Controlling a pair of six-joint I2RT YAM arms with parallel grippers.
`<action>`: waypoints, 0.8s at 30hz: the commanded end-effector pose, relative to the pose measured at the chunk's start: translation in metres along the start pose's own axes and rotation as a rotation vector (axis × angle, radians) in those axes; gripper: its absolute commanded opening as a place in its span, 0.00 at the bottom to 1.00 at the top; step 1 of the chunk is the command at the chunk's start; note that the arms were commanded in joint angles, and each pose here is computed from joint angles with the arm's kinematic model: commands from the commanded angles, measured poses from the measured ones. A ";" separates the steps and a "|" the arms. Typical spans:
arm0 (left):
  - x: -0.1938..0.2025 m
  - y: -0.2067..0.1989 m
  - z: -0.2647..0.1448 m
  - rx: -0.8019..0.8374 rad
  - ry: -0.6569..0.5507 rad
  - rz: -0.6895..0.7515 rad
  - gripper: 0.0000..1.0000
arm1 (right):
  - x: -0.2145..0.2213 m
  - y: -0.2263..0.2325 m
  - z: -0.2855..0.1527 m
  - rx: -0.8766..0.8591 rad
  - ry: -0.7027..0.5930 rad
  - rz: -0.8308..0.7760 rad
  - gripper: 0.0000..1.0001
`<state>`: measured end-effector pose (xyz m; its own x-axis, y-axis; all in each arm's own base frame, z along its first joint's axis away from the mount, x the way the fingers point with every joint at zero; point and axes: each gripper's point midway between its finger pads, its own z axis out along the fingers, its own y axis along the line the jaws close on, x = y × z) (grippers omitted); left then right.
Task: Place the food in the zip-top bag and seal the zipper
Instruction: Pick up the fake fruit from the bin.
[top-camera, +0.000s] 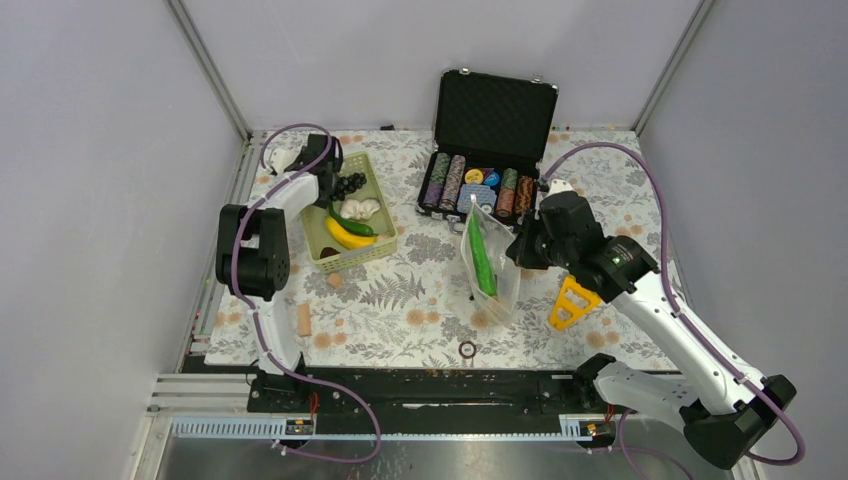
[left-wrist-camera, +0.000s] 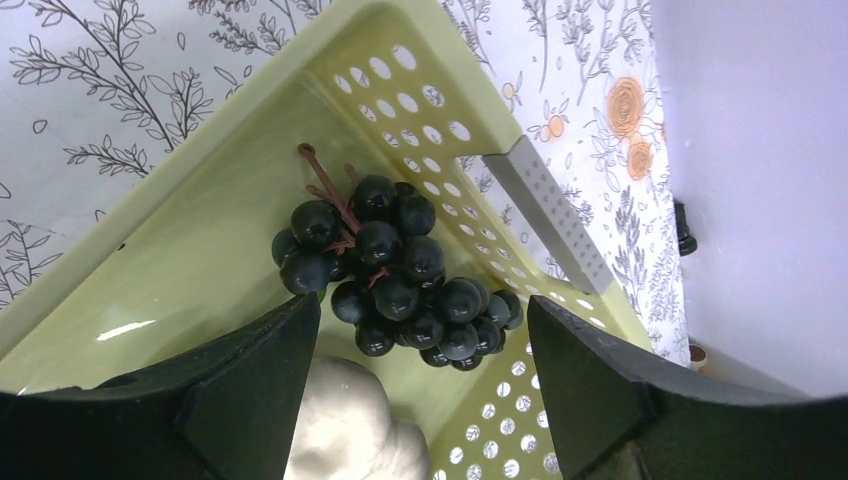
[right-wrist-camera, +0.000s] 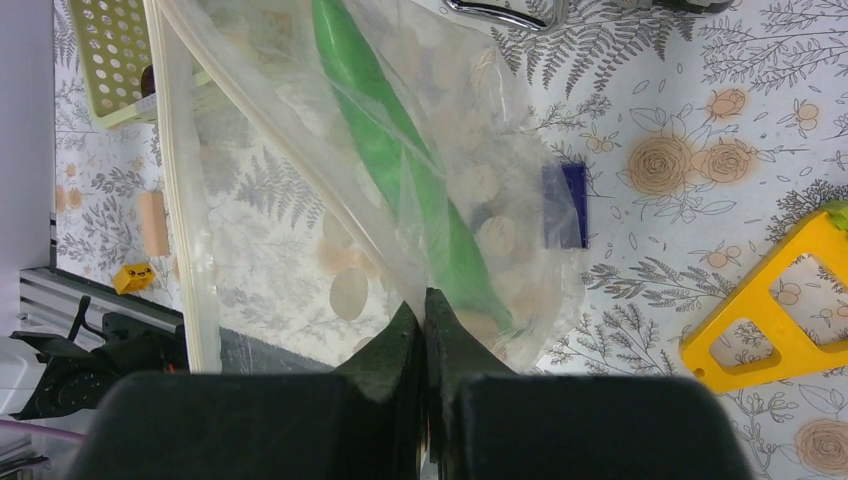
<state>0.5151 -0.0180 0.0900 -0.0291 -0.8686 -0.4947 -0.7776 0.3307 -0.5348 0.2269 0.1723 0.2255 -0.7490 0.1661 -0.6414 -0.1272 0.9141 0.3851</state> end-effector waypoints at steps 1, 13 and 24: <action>-0.006 -0.007 0.009 -0.003 -0.035 -0.103 0.76 | -0.003 -0.006 0.001 0.020 -0.009 -0.016 0.00; 0.000 -0.010 0.024 -0.003 -0.040 -0.122 0.70 | 0.000 -0.013 0.008 0.043 0.009 -0.009 0.00; 0.006 0.011 0.024 -0.091 -0.019 -0.174 0.61 | -0.001 -0.016 0.005 0.043 0.000 -0.008 0.00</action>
<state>0.5212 -0.0198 0.0568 0.0437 -0.9011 -0.4313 -0.8115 0.2198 -0.5414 0.2333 0.1664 0.2143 -0.7626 0.1629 -0.6260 -0.0996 0.9266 0.3625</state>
